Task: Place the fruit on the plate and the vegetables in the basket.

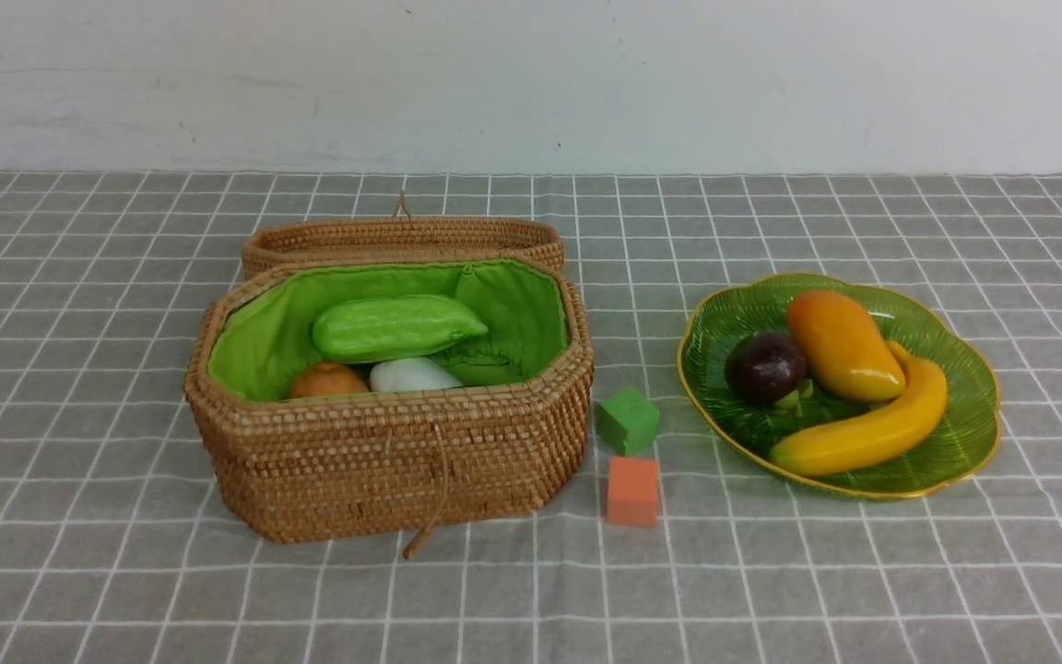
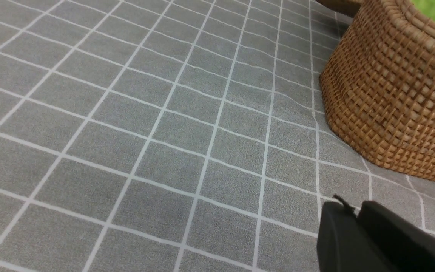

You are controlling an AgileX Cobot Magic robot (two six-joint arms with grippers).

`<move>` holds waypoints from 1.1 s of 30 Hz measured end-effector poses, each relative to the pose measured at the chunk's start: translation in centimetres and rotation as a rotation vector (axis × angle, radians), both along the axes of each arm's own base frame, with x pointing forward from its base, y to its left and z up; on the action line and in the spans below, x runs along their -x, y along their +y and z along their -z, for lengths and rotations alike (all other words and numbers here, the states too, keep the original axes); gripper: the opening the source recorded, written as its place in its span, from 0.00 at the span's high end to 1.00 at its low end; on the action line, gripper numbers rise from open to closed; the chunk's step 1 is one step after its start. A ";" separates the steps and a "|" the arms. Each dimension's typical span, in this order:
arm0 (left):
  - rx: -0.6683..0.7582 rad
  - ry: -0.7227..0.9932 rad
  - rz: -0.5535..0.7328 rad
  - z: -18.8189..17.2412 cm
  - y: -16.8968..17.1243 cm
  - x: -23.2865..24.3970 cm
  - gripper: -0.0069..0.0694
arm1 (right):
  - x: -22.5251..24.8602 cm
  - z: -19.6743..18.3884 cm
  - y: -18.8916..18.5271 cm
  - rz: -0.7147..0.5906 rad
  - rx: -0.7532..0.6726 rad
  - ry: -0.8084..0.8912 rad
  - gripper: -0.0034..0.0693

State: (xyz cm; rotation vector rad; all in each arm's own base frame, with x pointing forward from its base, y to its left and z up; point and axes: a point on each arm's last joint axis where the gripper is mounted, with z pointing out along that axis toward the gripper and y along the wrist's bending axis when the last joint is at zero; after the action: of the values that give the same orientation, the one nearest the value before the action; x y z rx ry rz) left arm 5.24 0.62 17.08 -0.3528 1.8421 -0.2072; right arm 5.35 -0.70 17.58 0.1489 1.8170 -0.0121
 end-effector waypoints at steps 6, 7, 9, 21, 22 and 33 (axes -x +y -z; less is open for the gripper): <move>-0.001 0.000 0.000 0.0 0.0 0.0 0.81 | 0.0 0.0 0.0 0.000 0.000 0.000 0.62; -0.001 0.000 0.000 0.0 0.0 0.0 0.81 | 0.0 0.0 0.0 0.000 0.000 0.000 0.62; -0.001 0.000 0.000 0.0 0.0 0.0 0.81 | 0.0 0.0 0.0 0.000 0.000 0.000 0.62; -0.002 0.000 0.000 0.0 0.0 0.0 0.79 | 0.0 0.0 0.0 0.000 0.000 0.000 0.62; -0.002 0.000 0.000 0.0 0.0 0.0 0.79 | 0.0 0.0 0.0 0.000 0.000 0.000 0.62; -0.002 0.000 0.000 0.0 0.0 0.0 0.78 | 0.0 0.0 0.0 0.000 0.000 0.000 0.62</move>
State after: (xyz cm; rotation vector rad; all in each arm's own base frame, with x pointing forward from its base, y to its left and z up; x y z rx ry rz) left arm 5.24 0.63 17.08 -0.3515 1.8420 -0.2054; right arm 5.35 -0.70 17.58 0.1489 1.8170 -0.0121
